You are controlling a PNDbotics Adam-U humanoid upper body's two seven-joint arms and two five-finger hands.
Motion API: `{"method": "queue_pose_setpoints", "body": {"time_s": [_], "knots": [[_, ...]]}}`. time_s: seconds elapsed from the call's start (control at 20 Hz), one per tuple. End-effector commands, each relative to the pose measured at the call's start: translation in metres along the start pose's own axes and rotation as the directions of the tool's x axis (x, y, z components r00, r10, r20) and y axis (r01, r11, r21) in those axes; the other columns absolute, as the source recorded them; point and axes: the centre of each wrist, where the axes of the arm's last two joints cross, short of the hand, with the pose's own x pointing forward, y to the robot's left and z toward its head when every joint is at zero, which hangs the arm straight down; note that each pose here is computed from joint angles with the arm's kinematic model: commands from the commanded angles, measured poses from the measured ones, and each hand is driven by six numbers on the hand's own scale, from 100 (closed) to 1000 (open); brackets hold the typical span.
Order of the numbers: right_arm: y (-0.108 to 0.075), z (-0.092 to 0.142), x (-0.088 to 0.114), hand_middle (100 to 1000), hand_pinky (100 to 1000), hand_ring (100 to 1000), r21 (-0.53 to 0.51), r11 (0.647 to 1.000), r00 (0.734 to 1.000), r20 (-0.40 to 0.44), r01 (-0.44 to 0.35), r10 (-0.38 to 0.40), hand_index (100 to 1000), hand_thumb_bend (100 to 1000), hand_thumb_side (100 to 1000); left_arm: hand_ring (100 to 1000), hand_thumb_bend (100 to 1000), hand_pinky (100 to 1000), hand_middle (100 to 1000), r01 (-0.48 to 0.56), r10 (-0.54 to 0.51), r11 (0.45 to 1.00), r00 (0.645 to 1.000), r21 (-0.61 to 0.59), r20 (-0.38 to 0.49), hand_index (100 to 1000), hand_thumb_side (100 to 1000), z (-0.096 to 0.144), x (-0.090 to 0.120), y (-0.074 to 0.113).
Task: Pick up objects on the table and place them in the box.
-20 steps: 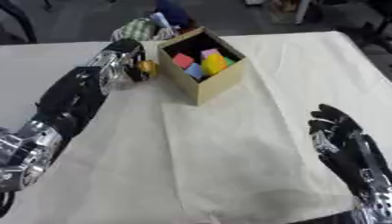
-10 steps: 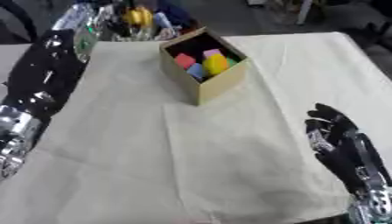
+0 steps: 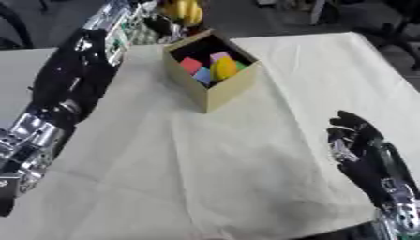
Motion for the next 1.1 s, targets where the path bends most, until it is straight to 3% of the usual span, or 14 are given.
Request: {"method": "queue_pose_setpoints", "body": {"time_s": [0.05,0.15,0.2,0.35,0.5,0.6,0.8,1.1], "knots": [[-0.001,-0.005,0.007,774,779,784,0.009,1.000,1.000,0.027,-0.002,0.002,881,100,435,578,321,600,562,-0.039,0.039,0.999,0.999,0.000,-0.002,731,136,-0.003,0.003,-0.009],[0.000,-0.005,0.007,774,779,784,0.010,1.000,1.000,0.028,-0.002,0.001,881,100,435,621,344,632,613,-0.063,0.063,0.998,0.998,0.016,0.001,775,202,-0.002,0.004,-0.015],[0.000,-0.005,0.007,774,779,784,0.010,1.000,1.000,0.028,-0.001,0.001,881,100,435,675,408,670,673,-0.072,0.072,0.997,0.997,0.032,0.005,831,357,-0.002,0.005,-0.016],[0.000,-0.005,0.007,774,780,784,0.010,1.000,1.000,0.028,-0.001,0.001,881,100,434,761,557,751,772,-0.093,0.091,0.993,0.996,0.079,0.024,905,595,-0.001,0.005,-0.015],[0.000,-0.005,0.007,774,780,784,0.010,1.000,1.000,0.028,-0.002,0.001,881,100,433,817,629,808,848,-0.084,0.080,0.992,0.996,0.091,0.040,939,681,0.001,0.002,-0.011],[0.000,-0.005,0.007,774,779,784,0.009,1.000,1.000,0.028,-0.002,0.001,881,100,435,808,589,794,834,-0.089,0.085,0.989,0.996,0.120,0.038,925,643,0.003,-0.003,-0.004],[-0.003,-0.003,0.005,773,779,784,-0.003,1.000,1.000,0.021,-0.007,0.007,881,100,432,751,393,743,749,-0.163,0.151,0.950,0.986,0.267,0.063,868,438,0.016,-0.020,0.027],[-0.007,0.001,0.002,773,779,784,-0.026,1.000,1.000,0.009,-0.016,0.016,881,100,433,716,339,712,692,-0.346,0.309,0.784,0.938,0.515,0.160,814,350,0.076,-0.063,0.090]]}}
